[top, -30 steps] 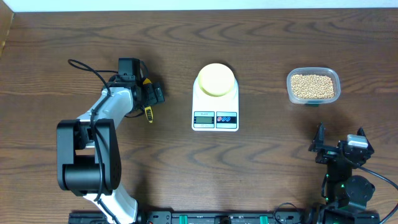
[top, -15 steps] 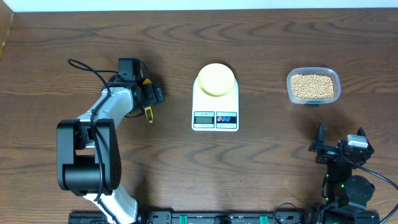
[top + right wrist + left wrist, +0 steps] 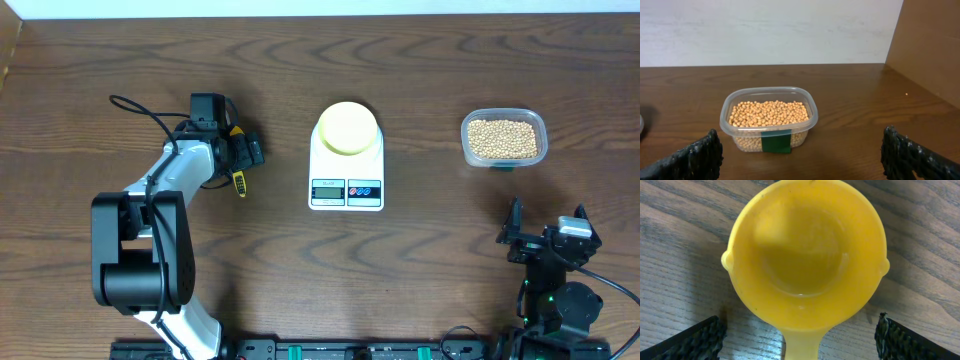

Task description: Scoop item into bowl and weigh 50g on scale

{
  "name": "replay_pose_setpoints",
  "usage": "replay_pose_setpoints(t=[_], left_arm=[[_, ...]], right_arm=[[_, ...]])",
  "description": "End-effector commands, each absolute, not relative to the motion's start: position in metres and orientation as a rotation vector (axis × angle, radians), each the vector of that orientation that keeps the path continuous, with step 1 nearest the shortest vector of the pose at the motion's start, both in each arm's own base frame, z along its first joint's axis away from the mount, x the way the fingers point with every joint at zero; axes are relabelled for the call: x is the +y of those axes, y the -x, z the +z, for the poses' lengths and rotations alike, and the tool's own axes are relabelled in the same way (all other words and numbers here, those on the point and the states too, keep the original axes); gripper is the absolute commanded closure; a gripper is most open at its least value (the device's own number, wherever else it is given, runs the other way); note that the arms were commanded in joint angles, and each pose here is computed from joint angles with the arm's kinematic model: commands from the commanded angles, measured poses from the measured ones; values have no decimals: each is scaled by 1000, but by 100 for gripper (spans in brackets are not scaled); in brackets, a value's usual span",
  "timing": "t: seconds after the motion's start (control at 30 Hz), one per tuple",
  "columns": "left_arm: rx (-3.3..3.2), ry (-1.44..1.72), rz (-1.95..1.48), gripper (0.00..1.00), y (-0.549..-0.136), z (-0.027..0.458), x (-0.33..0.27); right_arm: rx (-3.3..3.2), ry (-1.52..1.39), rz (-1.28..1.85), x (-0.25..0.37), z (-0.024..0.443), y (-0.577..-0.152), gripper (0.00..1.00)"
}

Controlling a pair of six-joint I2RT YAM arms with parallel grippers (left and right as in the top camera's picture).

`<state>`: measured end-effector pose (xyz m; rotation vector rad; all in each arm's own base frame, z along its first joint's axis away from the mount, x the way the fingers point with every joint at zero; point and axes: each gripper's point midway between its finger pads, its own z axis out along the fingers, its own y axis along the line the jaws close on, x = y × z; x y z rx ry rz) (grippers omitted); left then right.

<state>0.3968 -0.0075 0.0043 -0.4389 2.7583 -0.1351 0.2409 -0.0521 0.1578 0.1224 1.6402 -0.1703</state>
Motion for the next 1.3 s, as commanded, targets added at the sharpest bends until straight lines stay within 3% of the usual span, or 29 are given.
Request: replay_pose_setpoints(t=[0.0, 0.2, 0.3, 0.57, 0.73, 1.0, 1.13, 1.2, 1.27], left_arm=[[2808, 450, -124, 2, -382, -10, -6], [2809, 450, -123, 1, -382, -10, -6], [2809, 450, -123, 10, -382, -10, -6], [2809, 450, -123, 20, -382, -10, -6], [2809, 450, -123, 33, -382, -10, -6], [2809, 450, -123, 46, -382, -10, -6], [2808, 450, -123, 45, -382, -10, -6], [2808, 450, -123, 28, -382, -10, -6], [2808, 450, -123, 25, -382, -10, -6]], right_arm=[[1643, -135, -161, -52, 157, -241, 1], [1643, -135, -161, -52, 157, -241, 1], [1643, -135, -161, -52, 157, -241, 1], [1643, -135, -161, -52, 157, -241, 1], [1643, -135, -161, -52, 157, -241, 1], [1643, -135, -161, -52, 157, -241, 1], [1643, -135, -161, -52, 157, -241, 1], [1643, -135, -161, -52, 157, -241, 1], [1643, -135, -161, -52, 157, -241, 1]])
